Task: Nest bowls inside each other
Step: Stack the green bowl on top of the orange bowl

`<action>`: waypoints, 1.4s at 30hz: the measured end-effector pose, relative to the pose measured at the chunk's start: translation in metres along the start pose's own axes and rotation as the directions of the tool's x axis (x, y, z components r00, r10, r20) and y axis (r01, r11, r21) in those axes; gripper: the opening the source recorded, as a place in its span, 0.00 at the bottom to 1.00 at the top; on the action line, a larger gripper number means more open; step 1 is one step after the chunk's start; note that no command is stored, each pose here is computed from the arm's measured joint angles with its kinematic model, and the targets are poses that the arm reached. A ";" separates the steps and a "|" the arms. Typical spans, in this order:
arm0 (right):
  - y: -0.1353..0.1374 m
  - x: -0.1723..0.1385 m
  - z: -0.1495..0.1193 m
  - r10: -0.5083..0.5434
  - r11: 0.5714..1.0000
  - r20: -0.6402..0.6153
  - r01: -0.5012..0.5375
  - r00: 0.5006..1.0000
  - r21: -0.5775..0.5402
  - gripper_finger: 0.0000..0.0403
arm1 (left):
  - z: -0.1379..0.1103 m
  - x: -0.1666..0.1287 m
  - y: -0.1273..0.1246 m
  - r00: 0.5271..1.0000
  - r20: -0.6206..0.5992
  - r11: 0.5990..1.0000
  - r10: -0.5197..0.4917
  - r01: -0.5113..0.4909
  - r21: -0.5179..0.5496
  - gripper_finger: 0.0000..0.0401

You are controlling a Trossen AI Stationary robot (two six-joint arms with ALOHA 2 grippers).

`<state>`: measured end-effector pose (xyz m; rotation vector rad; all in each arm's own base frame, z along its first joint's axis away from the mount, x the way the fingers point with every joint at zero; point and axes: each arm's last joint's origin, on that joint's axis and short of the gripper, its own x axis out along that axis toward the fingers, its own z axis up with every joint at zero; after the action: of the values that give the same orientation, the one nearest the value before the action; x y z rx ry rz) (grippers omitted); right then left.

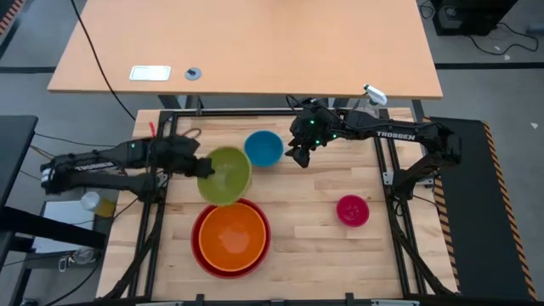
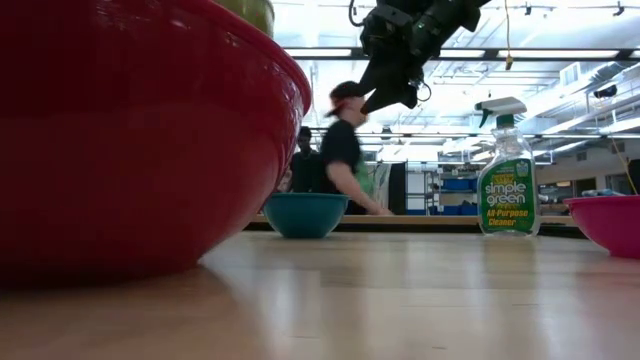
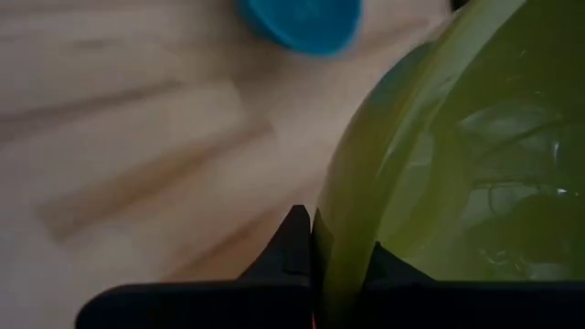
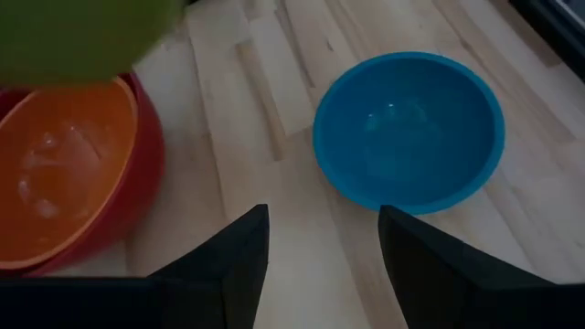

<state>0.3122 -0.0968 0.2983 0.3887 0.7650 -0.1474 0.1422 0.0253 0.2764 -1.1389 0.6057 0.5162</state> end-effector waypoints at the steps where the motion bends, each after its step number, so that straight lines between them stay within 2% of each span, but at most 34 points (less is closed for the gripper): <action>1: -0.001 0.000 0.000 -0.003 1.000 0.001 0.003 1.000 0.003 0.53 | -0.005 0.002 -0.005 1.000 -0.010 1.000 -0.023 0.023 0.019 0.02; 3: -0.004 -0.001 0.001 -0.008 1.000 0.004 0.008 1.000 0.010 0.53 | -0.014 0.005 -0.015 0.997 -0.038 0.996 -0.072 0.074 0.049 0.02; 8: -0.008 -0.002 0.001 0.006 1.000 0.002 -0.006 1.000 0.028 0.53 | -0.038 0.012 -0.031 0.985 -0.125 0.988 -0.121 0.131 0.081 0.02; 16: -0.008 -0.002 0.001 0.003 1.000 0.004 -0.003 1.000 0.020 0.53 | -0.072 0.031 -0.048 0.957 -0.259 0.985 -0.134 0.158 0.075 0.02; 24: -0.013 -0.003 0.003 -0.008 1.000 0.016 0.008 1.000 0.012 0.53 | -0.107 0.055 -0.050 0.936 -0.353 0.995 0.019 0.018 0.101 0.02; 28: -0.015 -0.004 0.003 -0.013 1.000 0.018 0.012 1.000 0.017 0.53 | -0.111 0.054 -0.069 0.924 -0.366 0.988 0.110 -0.060 0.145 0.02; 30: -0.015 -0.004 0.004 -0.014 1.000 0.020 0.014 1.000 0.014 0.53 | -0.110 0.051 -0.081 0.921 -0.340 0.972 0.192 -0.129 0.197 0.02; 32: -0.015 -0.004 0.004 -0.014 1.000 0.025 0.013 1.000 0.013 0.53 | -0.110 0.050 -0.086 0.897 -0.308 0.932 0.318 -0.237 0.273 0.02; 34: -0.015 -0.004 0.005 -0.013 1.000 0.033 0.013 0.999 0.012 0.53 | -0.111 0.054 -0.091 0.869 -0.293 0.894 0.400 -0.299 0.332 0.02; 37: -0.015 -0.004 0.006 -0.011 1.000 0.046 0.011 0.999 0.008 0.53 | -0.115 0.063 -0.091 0.833 -0.280 0.851 0.477 -0.359 0.383 0.02; 42: -0.015 -0.004 0.007 -0.009 1.000 0.056 0.009 0.998 0.005 0.53 | -0.123 0.081 -0.088 0.806 -0.287 0.825 0.518 -0.383 0.414 0.02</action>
<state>0.3098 -0.1134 0.3016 0.3844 0.7110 -0.1683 0.2378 -0.1138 0.2445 -0.7564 1.2936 0.5720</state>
